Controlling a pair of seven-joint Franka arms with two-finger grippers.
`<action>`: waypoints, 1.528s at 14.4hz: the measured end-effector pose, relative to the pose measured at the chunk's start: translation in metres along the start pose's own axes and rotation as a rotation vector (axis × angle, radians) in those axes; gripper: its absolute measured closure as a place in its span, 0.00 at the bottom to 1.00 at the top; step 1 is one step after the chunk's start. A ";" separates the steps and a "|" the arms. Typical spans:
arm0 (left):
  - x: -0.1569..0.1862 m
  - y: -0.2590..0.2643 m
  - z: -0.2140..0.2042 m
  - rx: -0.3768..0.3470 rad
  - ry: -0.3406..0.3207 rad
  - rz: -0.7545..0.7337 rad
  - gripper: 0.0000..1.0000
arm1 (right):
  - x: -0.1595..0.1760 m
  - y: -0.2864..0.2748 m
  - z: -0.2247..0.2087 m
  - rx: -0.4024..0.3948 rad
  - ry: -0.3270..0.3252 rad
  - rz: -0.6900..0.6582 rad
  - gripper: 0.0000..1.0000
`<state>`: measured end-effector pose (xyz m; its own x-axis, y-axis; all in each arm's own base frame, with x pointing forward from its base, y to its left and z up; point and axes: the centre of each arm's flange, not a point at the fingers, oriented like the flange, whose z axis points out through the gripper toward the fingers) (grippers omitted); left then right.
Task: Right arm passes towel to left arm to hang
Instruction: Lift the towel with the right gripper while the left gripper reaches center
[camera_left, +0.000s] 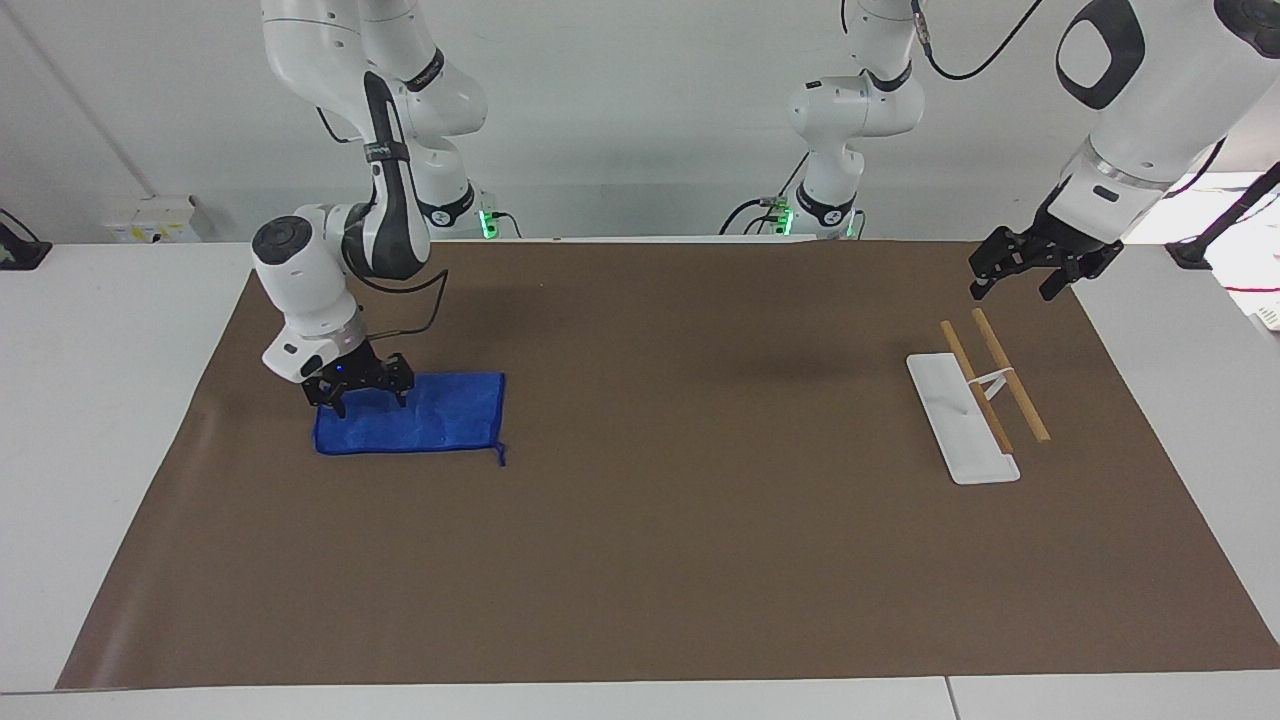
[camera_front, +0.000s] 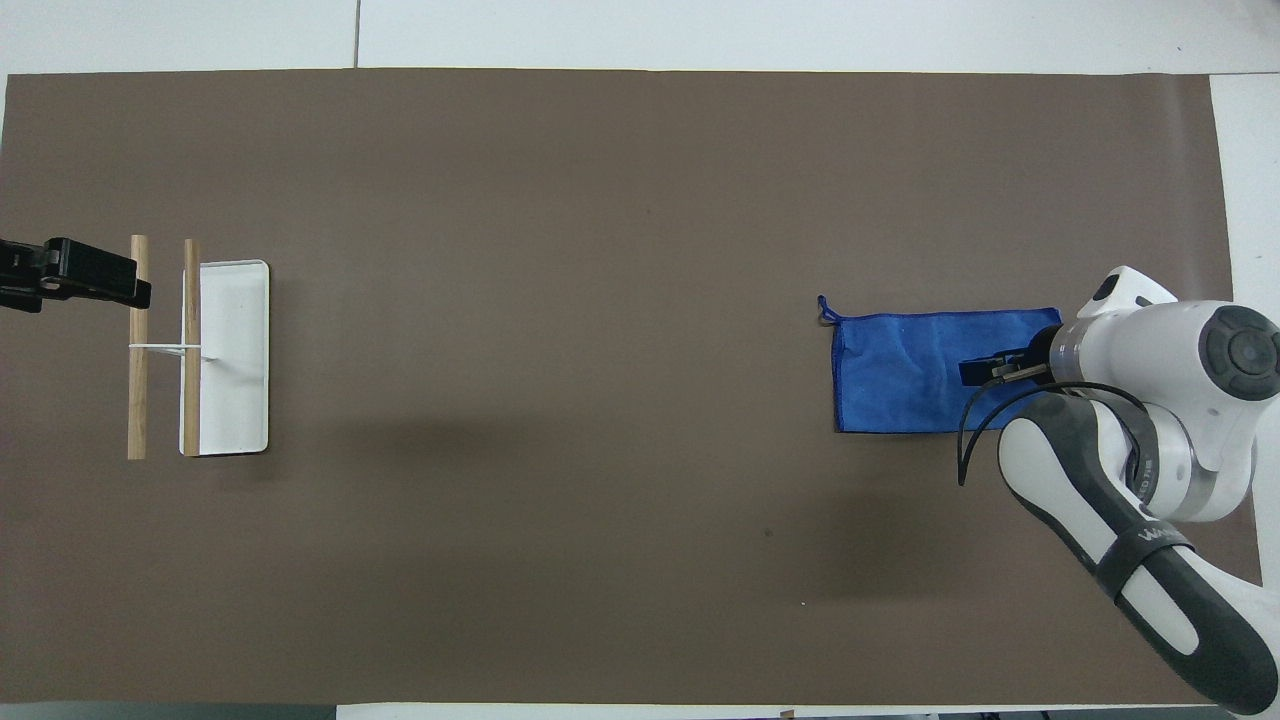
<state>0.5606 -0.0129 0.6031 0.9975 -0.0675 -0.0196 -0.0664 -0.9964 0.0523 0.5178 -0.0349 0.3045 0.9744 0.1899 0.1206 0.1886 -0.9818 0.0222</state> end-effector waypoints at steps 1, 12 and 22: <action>0.000 0.000 0.000 0.000 0.000 -0.003 0.00 | 0.000 0.000 0.000 -0.001 0.004 0.000 0.00; 0.000 0.000 0.000 0.000 0.000 -0.009 0.00 | 0.002 0.001 0.020 0.021 -0.019 0.028 0.48; 0.000 0.000 0.000 0.000 0.001 -0.010 0.00 | 0.070 -0.031 -0.070 0.064 -0.127 0.102 0.93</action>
<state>0.5607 -0.0124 0.6032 0.9981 -0.0578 -0.0189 -0.0568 -0.9970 0.0520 0.5716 0.0084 0.3813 0.9958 0.0916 -0.0079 0.0912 -0.9947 -0.0471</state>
